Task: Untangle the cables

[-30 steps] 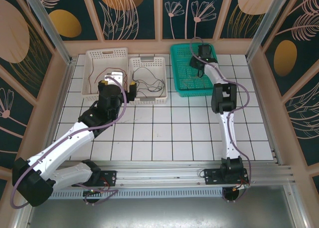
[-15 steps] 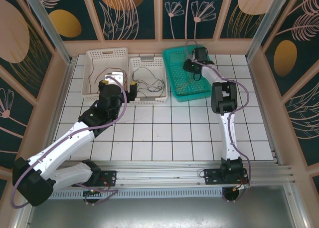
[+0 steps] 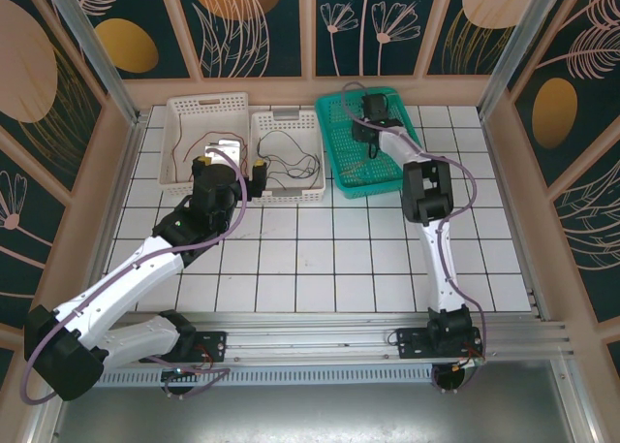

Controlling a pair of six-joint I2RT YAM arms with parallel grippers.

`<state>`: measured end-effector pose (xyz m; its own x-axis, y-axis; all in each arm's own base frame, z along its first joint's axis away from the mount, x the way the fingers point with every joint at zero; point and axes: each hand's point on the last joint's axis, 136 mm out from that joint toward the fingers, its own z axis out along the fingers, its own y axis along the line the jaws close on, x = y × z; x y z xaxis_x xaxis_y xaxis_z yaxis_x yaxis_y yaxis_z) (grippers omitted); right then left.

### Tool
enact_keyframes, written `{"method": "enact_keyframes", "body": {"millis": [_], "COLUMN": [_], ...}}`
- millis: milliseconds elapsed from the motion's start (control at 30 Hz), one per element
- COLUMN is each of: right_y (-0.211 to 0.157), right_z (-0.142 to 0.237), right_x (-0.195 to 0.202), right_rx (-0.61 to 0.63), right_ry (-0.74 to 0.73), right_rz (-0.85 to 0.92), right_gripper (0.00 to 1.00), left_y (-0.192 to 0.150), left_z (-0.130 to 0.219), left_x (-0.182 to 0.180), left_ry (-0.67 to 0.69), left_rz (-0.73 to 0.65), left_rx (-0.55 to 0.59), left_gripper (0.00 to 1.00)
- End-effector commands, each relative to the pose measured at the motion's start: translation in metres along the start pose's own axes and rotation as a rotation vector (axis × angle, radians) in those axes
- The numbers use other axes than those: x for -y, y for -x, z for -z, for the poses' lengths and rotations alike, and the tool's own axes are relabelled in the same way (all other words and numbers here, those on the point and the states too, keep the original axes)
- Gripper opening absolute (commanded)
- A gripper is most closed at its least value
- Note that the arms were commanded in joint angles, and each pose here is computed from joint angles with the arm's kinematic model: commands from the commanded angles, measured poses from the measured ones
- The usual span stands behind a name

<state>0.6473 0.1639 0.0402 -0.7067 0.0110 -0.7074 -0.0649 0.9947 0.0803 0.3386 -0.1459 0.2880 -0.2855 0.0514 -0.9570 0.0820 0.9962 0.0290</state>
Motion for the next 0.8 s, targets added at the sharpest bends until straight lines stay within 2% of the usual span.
{"method": "enact_keyframes", "body": {"millis": [0,300,500,767], "right_y": [0.024,0.013,0.019,0.006], "right_z": [0.015,0.002,0.006,-0.005], "right_x": [-0.004,0.004,0.001,0.004], "right_rx": [0.068,0.023,0.035,-0.008], "right_ry": [-0.060,-0.009,0.051,0.074], "right_rz": [0.081,0.026,0.022,0.013], "right_gripper": [0.31,0.27,0.29,0.29], "left_y": [0.012,0.010,0.009,0.008], "left_z": [0.001,0.000,-0.001,-0.003], "left_x": [0.001,0.003,0.004,0.005], "left_ry": [-0.009,-0.012,-0.014,-0.015], "left_rz": [-0.007,-0.013,-0.018,-0.019], "left_rx": [0.015,0.009,0.004,-0.001], "left_gripper": [0.99,0.98,0.99,0.98]}}
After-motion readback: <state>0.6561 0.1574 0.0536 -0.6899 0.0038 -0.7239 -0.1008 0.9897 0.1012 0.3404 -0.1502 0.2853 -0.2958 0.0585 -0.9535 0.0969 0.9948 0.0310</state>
